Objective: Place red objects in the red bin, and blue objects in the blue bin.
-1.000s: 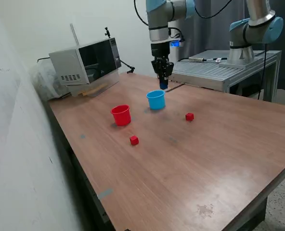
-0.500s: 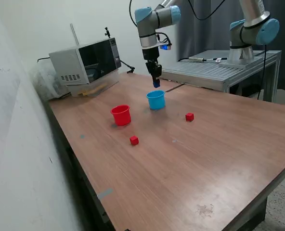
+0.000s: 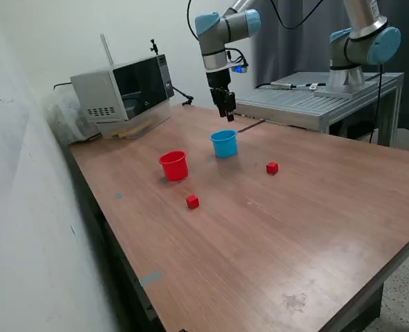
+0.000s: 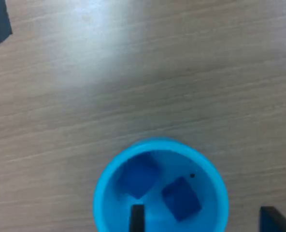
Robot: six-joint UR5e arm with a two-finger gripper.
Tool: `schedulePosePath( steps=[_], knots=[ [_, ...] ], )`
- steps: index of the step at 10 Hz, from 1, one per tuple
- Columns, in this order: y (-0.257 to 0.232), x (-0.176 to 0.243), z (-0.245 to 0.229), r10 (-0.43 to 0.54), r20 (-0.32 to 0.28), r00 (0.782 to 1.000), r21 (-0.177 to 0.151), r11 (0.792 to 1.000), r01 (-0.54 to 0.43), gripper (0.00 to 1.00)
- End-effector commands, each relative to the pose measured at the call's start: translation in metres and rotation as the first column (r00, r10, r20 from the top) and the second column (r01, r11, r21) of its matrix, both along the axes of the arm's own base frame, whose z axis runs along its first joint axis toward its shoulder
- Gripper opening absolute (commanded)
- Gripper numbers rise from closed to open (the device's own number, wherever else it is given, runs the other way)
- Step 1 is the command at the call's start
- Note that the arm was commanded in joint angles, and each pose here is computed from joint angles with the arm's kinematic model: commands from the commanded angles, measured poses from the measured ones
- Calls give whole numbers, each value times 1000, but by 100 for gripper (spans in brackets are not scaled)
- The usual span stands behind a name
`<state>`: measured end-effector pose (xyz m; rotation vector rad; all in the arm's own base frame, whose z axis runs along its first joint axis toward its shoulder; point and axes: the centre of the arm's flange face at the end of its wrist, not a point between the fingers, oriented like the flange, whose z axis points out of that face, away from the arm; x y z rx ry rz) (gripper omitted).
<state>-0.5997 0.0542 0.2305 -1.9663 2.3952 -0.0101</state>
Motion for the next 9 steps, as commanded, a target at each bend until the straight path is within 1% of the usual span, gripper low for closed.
schedulePosePath(
  steps=[1, 2, 3, 4, 5, 6, 8, 9],
  knots=[
    [-7, 1, 10, 35, -15, 999, 3, 999, -35, 100],
    [-10, 7, 22, 39, -30, 999, 6, 999, -38, 100],
    [-31, 13, 39, 72, -52, 996, 13, 997, -72, 100],
    [-83, 24, 66, 192, -91, 977, 27, 981, -190, 100],
    [-121, 37, 85, 287, -116, 951, 39, 958, -285, 100],
    [-159, 50, 98, 361, -126, 924, 44, 933, -358, 100],
    [-223, 76, 114, 470, -132, 873, 47, 882, -468, 100],
    [-231, 79, 117, 485, -142, 863, 49, 874, -483, 100]
  ],
)
